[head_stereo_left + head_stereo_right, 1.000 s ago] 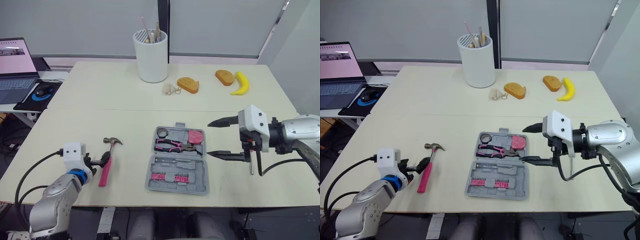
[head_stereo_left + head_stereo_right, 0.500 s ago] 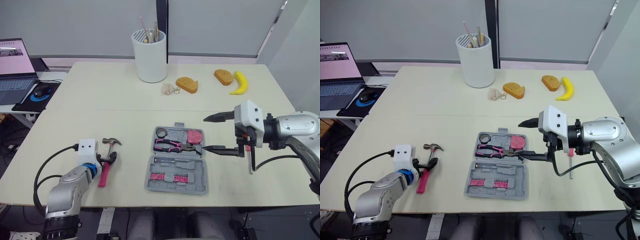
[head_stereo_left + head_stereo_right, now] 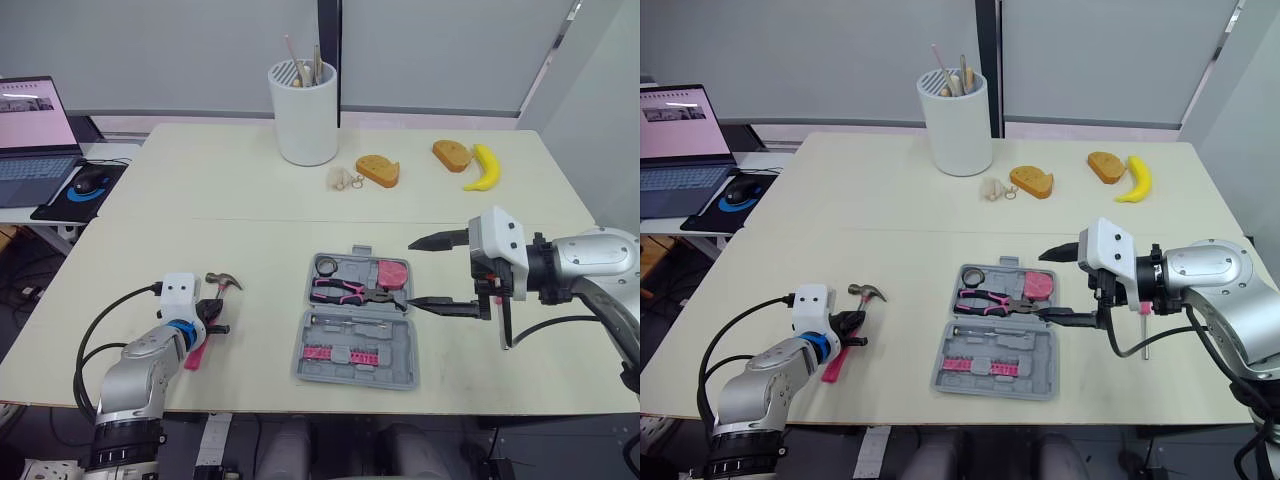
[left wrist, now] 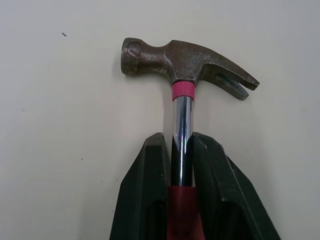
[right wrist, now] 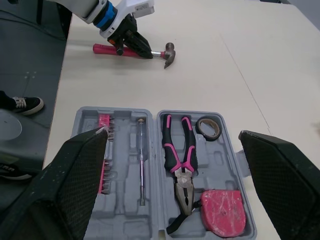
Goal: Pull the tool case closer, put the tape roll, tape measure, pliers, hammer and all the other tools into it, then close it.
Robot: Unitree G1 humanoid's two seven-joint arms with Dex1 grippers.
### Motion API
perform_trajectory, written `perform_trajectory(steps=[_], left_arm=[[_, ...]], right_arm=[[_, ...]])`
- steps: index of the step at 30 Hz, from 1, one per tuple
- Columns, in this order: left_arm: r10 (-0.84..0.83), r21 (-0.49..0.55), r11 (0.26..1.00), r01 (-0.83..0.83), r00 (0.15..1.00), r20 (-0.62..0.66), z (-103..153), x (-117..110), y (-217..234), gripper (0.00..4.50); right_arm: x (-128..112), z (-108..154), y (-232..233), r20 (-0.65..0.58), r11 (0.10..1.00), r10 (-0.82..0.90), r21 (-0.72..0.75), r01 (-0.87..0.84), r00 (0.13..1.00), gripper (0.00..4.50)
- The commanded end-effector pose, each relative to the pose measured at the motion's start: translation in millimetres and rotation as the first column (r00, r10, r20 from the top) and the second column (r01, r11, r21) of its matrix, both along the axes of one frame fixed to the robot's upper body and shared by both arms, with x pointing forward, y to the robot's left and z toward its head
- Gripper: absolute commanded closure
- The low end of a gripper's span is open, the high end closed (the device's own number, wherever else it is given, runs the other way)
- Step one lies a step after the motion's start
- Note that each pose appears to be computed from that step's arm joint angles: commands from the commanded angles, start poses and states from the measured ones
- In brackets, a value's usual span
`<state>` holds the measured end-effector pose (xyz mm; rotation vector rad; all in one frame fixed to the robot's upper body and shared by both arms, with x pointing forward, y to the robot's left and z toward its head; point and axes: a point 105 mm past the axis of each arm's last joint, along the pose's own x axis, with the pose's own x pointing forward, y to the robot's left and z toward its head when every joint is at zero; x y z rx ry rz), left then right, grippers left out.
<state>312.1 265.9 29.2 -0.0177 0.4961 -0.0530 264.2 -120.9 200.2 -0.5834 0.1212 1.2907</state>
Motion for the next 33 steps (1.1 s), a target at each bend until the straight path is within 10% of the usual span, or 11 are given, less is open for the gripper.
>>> perform_trajectory(steps=[1,15,25,33], left_arm=[[-0.003,-0.016,1.000,0.003,1.000,-0.002,-4.9,-5.1,2.2,4.10],[-0.333,0.118,0.941,0.316,0.926,0.178,46.7,-17.1,-11.9,4.11],[-0.808,0.232,0.588,0.774,0.566,0.160,87.5,-31.9,-82.8,4.48],[-0.639,0.114,0.766,0.632,0.733,0.234,94.8,-15.8,-50.1,4.48]], right_arm=[[-4.3,9.7,-2.4,0.054,1.000,0.001,-0.009,0.000,0.999,0.00],[-11.3,7.6,-10.4,0.053,1.000,-0.019,-0.013,0.019,0.998,0.00],[-26.3,-0.6,-27.9,0.020,0.994,-0.059,-0.087,0.060,0.998,0.00],[-33.4,-3.5,-25.9,0.016,0.994,-0.070,-0.080,0.071,0.997,0.00]])
